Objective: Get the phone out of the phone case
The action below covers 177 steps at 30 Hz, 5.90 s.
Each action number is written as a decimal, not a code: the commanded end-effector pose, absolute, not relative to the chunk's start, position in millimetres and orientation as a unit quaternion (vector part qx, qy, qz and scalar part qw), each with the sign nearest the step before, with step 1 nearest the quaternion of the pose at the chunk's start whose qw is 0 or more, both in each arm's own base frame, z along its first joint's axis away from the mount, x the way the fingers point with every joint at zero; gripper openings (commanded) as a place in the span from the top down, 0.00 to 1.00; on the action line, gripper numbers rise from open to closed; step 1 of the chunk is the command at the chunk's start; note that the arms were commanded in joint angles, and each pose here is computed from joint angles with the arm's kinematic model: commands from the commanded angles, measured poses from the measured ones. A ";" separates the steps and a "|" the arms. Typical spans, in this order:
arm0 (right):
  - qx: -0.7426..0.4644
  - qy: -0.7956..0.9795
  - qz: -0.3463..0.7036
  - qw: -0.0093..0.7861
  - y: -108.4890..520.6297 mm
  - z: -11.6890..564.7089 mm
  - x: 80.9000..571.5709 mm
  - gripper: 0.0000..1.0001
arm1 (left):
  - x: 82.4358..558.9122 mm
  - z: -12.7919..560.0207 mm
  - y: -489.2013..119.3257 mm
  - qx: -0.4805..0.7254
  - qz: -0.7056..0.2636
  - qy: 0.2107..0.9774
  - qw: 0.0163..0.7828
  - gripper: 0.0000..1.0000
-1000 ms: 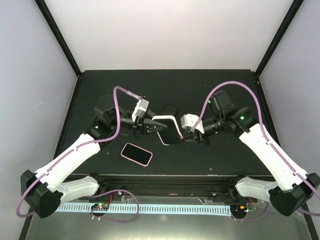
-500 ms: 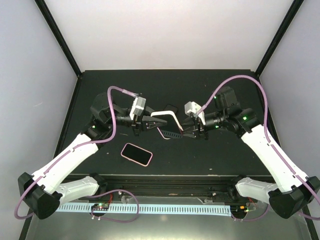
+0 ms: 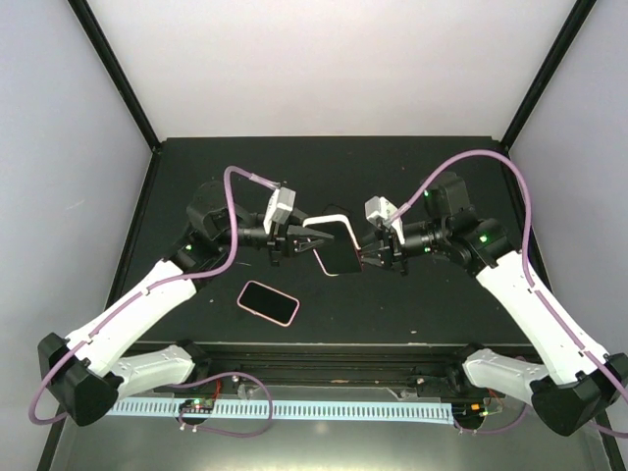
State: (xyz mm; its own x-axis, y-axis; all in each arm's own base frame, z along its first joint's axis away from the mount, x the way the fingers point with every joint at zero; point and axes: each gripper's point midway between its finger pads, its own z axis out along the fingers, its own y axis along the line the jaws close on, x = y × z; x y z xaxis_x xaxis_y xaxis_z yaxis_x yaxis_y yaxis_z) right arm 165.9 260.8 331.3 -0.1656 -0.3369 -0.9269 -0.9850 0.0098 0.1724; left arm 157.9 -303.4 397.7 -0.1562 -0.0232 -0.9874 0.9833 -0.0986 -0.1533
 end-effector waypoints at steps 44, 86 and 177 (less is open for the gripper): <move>0.036 0.928 0.291 0.229 188.1 104.4 272.9 0.99 | 224.1 138.8 -349.5 0.349 -0.030 0.810 0.470 0.09; 0.051 0.936 0.328 0.120 196.3 58.9 267.0 0.99 | 281.0 89.5 -385.0 0.362 0.052 0.785 0.501 0.33; -0.113 0.969 0.164 0.147 -43.5 113.8 385.7 0.99 | 146.4 153.3 -250.9 0.252 -0.164 0.800 0.520 0.98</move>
